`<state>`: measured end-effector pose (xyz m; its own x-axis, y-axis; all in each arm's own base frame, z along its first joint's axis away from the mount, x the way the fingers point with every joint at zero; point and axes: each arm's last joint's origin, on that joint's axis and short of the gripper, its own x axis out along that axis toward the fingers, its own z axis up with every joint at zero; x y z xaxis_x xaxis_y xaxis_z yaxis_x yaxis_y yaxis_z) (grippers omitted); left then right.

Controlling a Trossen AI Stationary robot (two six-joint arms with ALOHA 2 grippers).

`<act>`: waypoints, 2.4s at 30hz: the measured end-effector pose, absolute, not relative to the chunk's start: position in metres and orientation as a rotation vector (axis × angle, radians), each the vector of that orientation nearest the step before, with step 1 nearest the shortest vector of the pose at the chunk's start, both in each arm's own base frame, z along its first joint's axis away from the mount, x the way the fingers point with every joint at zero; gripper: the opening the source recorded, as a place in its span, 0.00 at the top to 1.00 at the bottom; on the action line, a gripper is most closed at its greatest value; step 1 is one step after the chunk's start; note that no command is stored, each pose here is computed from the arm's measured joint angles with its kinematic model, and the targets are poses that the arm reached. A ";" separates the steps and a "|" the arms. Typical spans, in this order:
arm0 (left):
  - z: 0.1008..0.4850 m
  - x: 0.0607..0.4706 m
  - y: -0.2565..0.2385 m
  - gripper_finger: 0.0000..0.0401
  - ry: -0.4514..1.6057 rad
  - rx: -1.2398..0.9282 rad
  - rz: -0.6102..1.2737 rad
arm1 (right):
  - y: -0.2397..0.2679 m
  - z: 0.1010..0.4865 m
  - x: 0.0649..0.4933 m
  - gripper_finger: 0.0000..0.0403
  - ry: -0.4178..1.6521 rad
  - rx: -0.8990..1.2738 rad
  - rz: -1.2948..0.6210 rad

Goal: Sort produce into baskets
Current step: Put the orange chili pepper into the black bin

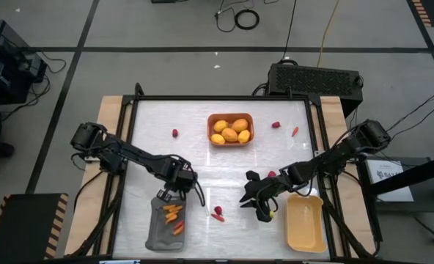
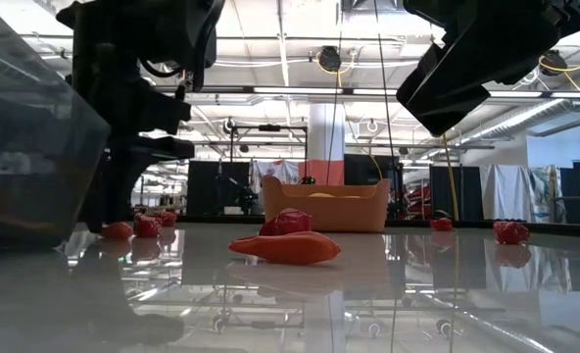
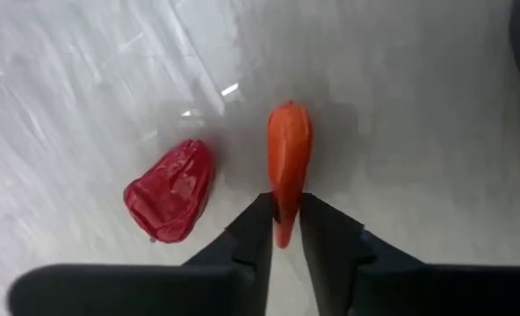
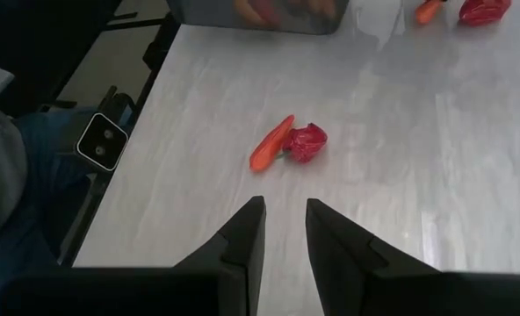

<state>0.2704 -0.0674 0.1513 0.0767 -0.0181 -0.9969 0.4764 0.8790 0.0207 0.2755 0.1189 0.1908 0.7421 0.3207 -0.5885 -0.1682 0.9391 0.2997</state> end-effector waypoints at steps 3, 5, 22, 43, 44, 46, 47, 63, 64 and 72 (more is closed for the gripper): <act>0.151 0.270 -0.068 0.91 1.457 0.385 -0.383 | 0.119 0.191 0.276 0.81 0.685 0.233 0.271; 0.151 0.270 -0.069 0.95 1.457 0.387 -0.386 | 0.119 0.191 0.276 0.81 0.685 0.233 0.271; 0.196 0.279 -0.080 0.99 1.398 0.428 -0.336 | 0.119 0.191 0.276 0.81 0.686 0.265 0.262; 0.255 0.251 -0.174 0.99 1.236 0.233 -0.342 | 0.133 0.201 0.279 0.81 0.551 0.303 0.332; 0.253 0.248 -0.178 0.99 1.251 0.204 -0.331 | 0.134 0.201 0.279 0.81 0.548 0.308 0.330; 0.251 0.242 -0.185 0.99 1.269 0.146 -0.295 | 0.134 0.203 0.280 0.81 0.536 0.312 0.334; 0.251 0.239 -0.188 0.99 1.275 0.121 -0.281 | 0.134 0.203 0.280 0.81 0.533 0.313 0.335; 0.250 0.231 -0.199 0.79 1.302 -0.113 -0.121 | 0.166 0.204 0.262 0.81 0.508 0.289 0.327; 0.250 0.231 -0.199 0.76 1.302 -0.113 -0.121 | 0.169 0.204 0.260 0.81 0.504 0.283 0.323; 0.251 0.234 -0.198 0.64 1.290 -0.193 -0.076 | 0.182 0.205 0.252 0.81 0.484 0.277 0.324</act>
<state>0.2337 -0.1982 0.2509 0.2772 -0.1638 -0.9467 -0.0522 0.9813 -0.1851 0.2517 0.1822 0.2053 0.8361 0.3669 -0.4078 -0.2374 0.9122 0.3340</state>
